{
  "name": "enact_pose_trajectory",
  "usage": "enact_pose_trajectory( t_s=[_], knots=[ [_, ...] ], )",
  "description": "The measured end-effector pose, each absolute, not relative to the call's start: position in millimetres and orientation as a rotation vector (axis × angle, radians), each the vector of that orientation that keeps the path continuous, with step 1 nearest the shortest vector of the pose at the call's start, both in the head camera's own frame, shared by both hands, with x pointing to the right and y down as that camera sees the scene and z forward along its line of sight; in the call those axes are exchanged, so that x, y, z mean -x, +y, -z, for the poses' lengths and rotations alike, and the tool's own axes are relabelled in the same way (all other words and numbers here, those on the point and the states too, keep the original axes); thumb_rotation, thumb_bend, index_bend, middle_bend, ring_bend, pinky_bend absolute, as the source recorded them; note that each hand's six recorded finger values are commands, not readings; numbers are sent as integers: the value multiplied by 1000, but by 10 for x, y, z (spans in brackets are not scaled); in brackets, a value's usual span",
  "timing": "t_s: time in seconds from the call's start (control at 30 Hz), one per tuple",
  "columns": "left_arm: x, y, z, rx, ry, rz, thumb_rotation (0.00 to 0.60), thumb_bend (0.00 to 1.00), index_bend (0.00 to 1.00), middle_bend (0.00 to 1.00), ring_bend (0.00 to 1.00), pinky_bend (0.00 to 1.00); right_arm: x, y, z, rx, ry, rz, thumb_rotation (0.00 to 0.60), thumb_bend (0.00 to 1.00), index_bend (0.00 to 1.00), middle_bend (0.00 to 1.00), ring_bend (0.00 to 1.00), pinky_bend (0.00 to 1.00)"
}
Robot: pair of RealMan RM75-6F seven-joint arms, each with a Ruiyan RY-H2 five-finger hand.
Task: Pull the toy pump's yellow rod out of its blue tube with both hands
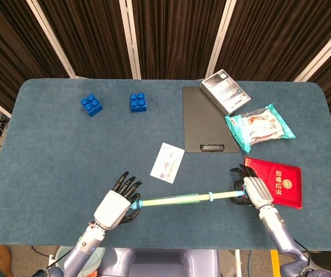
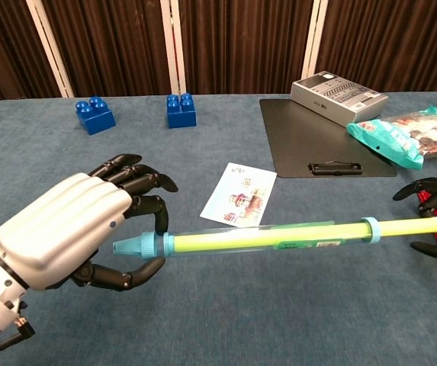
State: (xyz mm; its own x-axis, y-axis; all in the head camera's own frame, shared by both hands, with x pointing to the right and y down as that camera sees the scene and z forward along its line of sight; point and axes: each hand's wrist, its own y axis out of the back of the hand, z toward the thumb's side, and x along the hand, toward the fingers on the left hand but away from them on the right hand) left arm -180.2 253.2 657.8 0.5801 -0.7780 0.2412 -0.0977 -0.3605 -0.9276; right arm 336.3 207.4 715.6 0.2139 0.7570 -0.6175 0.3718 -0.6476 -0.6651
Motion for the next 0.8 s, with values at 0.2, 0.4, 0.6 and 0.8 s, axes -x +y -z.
enact_pose_trajectory(
  t_s=[0.2,0.4,0.6,0.8],
  knots=[
    [1907,2514,-6475,1798,740,849,600,388,621,180,114,9,-3481,1981,-7028,2084,-1106,-1402,600,309,847,214,58,60],
    [2017,2516,-6348,1786,767,830,600,392,623,181,115,9,-3562,1873,-6829,2039,-1193,-1353,600,308,849,216,57,60],
    [2091,2538,-6232,1757,773,792,600,392,623,181,115,9,-3587,1811,-6729,2048,-1220,-1350,600,300,852,218,58,60],
    [2164,2576,-6146,1753,769,758,600,391,625,184,114,9,-3641,1696,-6705,2034,-1236,-1375,600,297,854,220,65,60]
  ],
)
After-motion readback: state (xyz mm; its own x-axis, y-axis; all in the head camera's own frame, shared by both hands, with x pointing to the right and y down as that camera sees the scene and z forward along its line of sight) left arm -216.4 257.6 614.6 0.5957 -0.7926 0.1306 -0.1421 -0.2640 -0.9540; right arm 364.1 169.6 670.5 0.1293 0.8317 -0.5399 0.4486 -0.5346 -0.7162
